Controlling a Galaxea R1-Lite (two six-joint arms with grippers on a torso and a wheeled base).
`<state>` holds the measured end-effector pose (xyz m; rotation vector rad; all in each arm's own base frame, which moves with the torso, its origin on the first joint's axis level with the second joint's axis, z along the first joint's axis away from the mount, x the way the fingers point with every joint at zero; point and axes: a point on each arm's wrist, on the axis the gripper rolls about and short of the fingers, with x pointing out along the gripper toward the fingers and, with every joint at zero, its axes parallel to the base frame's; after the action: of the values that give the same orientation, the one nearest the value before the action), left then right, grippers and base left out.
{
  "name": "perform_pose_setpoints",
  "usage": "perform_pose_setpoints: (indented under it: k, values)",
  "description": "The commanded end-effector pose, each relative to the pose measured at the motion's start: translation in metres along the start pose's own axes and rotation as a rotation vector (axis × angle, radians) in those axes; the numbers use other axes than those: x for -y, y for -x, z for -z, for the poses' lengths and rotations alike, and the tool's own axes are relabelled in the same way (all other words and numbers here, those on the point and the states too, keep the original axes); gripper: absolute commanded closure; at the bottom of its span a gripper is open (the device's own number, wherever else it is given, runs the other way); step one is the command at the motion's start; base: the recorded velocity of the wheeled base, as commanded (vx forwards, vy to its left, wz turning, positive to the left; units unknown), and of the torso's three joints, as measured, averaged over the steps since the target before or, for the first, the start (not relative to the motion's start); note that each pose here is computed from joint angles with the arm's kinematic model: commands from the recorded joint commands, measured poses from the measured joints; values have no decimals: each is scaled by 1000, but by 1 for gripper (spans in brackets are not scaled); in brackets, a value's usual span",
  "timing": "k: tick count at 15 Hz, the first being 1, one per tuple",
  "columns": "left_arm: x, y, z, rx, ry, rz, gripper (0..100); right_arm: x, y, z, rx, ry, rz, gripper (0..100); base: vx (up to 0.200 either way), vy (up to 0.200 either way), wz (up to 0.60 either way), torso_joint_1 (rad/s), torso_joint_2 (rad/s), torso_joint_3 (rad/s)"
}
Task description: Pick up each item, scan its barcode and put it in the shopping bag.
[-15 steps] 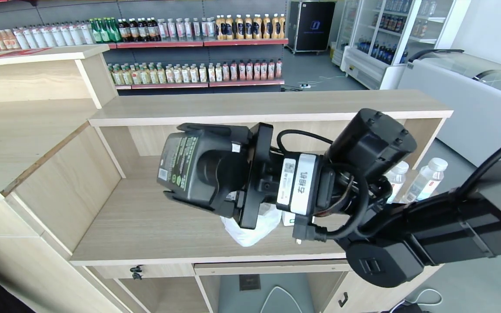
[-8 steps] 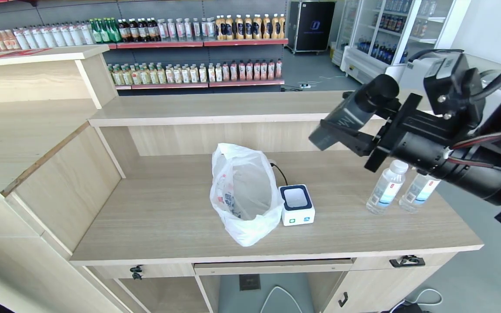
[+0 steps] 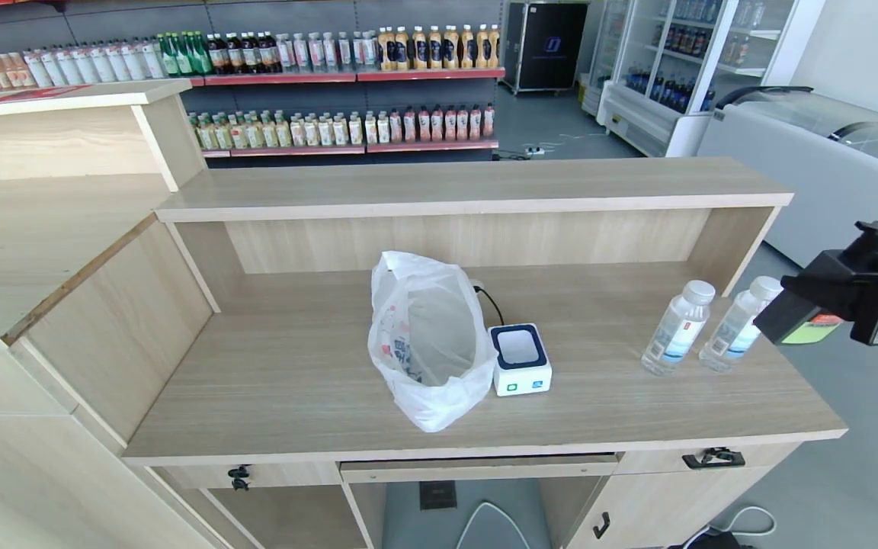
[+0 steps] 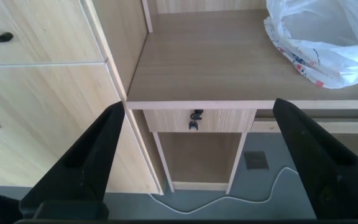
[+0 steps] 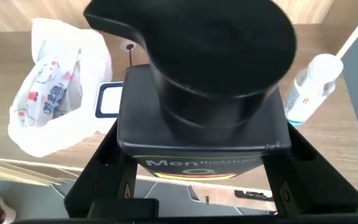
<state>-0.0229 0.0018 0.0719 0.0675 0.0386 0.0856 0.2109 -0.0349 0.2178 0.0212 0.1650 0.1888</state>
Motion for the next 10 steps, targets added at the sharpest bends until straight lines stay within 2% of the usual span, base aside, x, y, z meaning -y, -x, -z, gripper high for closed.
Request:
perform_pose_setpoints:
  k: [1, 3, 5, 9, 10]
  values:
    - [0, 0, 0, 0, 0, -1, 0, 4, 11, -1, 0, -6, 45, 100, 0, 0, 0, 0, 0, 0]
    - [0, 0, 0, 0, 0, -1, 0, 4, 11, 3, -36, -11, 54, 100, 0, 0, 0, 0, 0, 0]
    - [0, 0, 0, 0, 0, -1, 0, 7, 12, 5, -50, 28, 69, 100, 0, 0, 0, 0, 0, 0]
    - [0, 0, 0, 0, 0, -1, 0, 13, 17, 12, -132, 106, 105, 100, 0, 0, 0, 0, 0, 0]
    - [0, 0, 0, 0, 0, -1, 0, 13, 17, 12, -134, 110, 106, 100, 0, 0, 600, 2, 2, -2]
